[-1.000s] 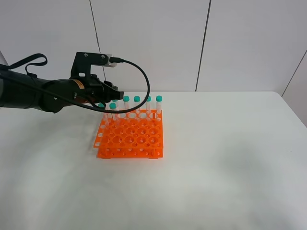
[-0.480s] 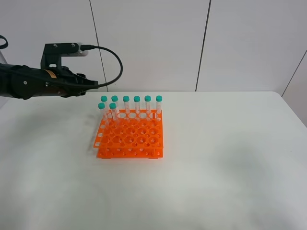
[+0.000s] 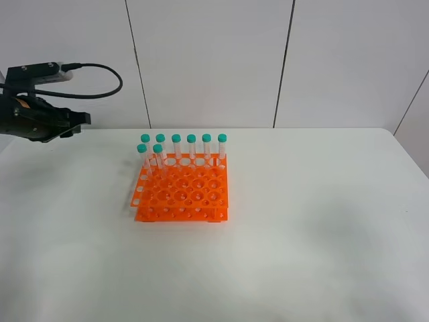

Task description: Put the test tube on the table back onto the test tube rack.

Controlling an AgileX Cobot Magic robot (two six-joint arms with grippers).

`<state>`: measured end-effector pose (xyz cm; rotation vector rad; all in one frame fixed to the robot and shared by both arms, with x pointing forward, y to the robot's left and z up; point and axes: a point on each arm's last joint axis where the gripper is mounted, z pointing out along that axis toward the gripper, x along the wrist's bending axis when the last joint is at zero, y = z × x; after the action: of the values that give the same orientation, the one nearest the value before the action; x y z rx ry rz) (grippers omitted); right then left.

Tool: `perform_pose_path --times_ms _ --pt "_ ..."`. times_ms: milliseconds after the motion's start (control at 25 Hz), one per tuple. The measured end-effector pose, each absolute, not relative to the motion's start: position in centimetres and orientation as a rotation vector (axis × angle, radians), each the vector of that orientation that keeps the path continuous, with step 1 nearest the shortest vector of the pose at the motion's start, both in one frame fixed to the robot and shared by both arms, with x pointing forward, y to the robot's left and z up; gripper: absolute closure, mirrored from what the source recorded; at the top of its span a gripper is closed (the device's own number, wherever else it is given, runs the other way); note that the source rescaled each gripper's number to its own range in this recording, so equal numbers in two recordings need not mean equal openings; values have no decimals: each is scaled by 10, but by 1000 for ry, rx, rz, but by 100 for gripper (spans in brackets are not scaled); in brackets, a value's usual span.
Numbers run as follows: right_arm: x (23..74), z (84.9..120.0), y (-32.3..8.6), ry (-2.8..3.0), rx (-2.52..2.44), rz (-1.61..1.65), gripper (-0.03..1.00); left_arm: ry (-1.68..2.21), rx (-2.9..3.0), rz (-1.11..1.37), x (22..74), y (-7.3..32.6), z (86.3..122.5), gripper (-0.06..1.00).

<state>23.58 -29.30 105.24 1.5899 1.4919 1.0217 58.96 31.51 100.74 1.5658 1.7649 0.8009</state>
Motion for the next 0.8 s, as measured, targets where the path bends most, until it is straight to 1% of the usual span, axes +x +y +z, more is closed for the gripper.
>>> perform_pose_path --times_ms 200,400,600,800 --pt "236 1052 -293 1492 1590 1022 6 1872 1626 755 582 331 1000 70" --pt "236 1052 -293 1492 1590 1022 6 1932 1674 702 574 334 999 70" --pt "236 1052 -293 1492 1590 1022 6 1968 1711 662 560 333 1011 70" --pt "236 1052 -293 1492 1590 1022 6 1968 1747 680 536 332 1041 70"
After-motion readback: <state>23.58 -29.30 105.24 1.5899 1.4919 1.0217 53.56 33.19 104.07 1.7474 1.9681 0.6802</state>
